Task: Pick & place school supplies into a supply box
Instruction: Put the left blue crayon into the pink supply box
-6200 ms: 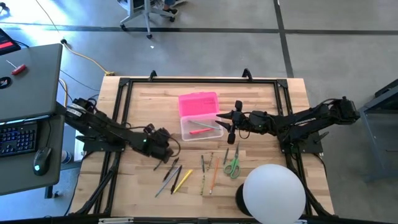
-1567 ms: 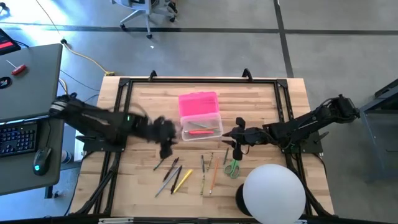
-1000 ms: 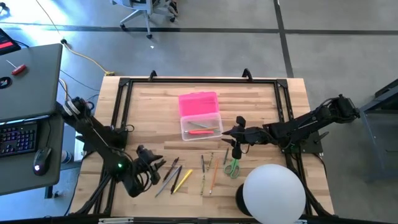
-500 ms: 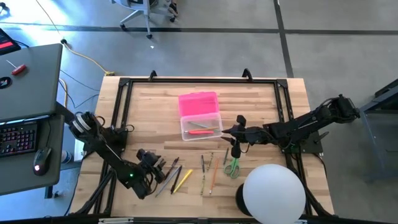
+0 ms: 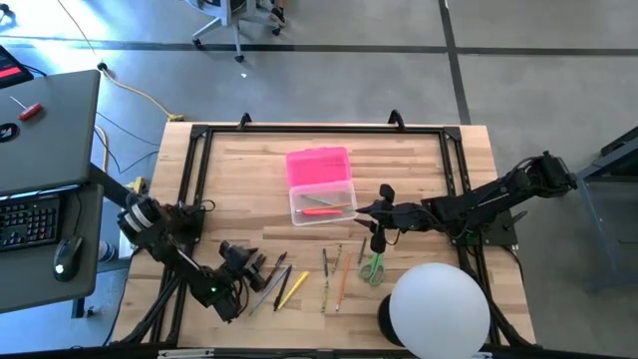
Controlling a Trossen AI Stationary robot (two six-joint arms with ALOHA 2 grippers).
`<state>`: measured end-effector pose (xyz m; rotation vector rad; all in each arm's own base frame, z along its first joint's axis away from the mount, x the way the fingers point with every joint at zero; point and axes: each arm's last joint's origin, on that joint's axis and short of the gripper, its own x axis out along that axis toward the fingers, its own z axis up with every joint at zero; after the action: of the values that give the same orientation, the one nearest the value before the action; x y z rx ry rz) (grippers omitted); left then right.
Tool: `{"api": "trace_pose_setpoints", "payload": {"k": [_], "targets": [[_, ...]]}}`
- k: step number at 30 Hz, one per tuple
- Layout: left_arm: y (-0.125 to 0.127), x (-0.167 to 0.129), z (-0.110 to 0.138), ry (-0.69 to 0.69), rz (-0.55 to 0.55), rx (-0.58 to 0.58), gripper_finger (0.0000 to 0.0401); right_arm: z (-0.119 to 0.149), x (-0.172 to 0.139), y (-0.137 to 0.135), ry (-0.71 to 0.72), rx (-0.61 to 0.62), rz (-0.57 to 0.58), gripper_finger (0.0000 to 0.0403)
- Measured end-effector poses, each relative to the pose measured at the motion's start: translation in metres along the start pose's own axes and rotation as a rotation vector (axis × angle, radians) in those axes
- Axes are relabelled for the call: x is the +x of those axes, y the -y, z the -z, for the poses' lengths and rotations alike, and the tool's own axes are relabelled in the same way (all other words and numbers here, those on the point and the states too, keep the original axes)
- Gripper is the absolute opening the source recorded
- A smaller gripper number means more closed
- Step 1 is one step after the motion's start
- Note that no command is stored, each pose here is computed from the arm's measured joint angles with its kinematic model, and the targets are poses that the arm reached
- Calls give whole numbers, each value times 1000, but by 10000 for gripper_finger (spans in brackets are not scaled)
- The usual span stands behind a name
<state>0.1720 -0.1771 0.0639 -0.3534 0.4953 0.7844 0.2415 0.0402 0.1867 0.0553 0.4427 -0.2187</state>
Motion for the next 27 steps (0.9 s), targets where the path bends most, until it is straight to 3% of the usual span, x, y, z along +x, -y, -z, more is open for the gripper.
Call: {"api": "trace_pose_setpoints", "payload": {"k": [7,12,16,21,24,27], "targets": [[-7,8,25,137,31,43,221,0,0,0,-1,-3,0,103],[-8,6,27,129,39,50,216,1,0,0,-4,-11,1,103],[-9,4,29,125,43,48,169,1,0,0,-3,-28,1,103],[-11,4,28,142,44,17,40,1,0,0,-3,-28,1,103],[-10,1,23,160,57,-20,31,1,0,1,-1,-28,11,103],[-4,0,6,131,47,-123,50,1,0,1,5,-28,38,103]]}}
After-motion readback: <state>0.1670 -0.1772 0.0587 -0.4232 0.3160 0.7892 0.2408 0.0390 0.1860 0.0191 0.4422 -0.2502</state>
